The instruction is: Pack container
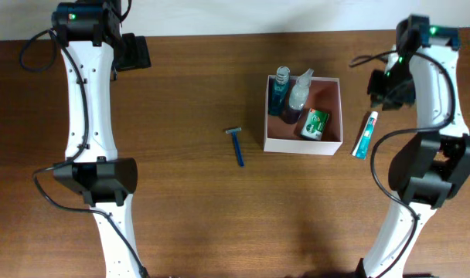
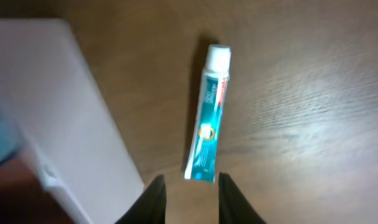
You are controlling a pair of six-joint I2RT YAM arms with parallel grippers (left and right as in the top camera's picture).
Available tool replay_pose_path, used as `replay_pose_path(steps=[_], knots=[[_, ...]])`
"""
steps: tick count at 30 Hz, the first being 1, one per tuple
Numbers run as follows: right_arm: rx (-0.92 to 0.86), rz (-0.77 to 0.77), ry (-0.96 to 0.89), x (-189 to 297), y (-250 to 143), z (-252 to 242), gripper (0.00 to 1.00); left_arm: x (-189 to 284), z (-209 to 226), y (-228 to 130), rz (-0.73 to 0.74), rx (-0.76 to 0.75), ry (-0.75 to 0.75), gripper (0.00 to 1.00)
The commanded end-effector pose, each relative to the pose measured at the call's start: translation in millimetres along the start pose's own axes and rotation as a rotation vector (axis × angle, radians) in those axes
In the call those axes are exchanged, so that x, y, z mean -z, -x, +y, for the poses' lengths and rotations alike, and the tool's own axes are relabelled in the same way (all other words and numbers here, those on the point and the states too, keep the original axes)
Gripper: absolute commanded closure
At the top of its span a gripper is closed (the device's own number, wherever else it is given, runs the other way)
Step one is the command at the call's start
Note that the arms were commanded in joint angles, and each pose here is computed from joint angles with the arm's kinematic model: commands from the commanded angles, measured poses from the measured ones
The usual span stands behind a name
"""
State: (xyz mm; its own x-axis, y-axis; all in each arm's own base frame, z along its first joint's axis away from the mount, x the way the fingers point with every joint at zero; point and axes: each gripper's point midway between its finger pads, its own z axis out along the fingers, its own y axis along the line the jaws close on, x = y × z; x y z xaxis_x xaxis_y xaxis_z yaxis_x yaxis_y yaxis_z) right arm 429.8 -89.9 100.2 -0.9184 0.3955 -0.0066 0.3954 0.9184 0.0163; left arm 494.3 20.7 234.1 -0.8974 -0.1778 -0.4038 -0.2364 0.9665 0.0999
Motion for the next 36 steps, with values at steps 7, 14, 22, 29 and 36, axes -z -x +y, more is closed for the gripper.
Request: replay_pose_path(steps=[7, 14, 22, 29, 36], knots=[[-0.19, 0.119, -0.009, -84, -32, -2, 0.73, 7, 4, 1, -0.014, 0.014, 0.009, 0.01], [-0.219, 0.072, -0.025, -96, -24, -6, 0.71, 7, 4, 1, -0.014, 0.013, 0.009, 0.01], [-0.203, 0.059, -0.047, -96, -21, -10, 0.66, 7, 4, 1, -0.014, 0.013, 0.009, 0.01], [-0.157, 0.046, -0.049, -102, -16, -14, 0.67, 7, 4, 1, -0.014, 0.014, 0.009, 0.01], [-0.108, 0.062, -0.04, -105, -17, -18, 0.67, 7, 4, 1, -0.014, 0.014, 0.009, 0.01]])
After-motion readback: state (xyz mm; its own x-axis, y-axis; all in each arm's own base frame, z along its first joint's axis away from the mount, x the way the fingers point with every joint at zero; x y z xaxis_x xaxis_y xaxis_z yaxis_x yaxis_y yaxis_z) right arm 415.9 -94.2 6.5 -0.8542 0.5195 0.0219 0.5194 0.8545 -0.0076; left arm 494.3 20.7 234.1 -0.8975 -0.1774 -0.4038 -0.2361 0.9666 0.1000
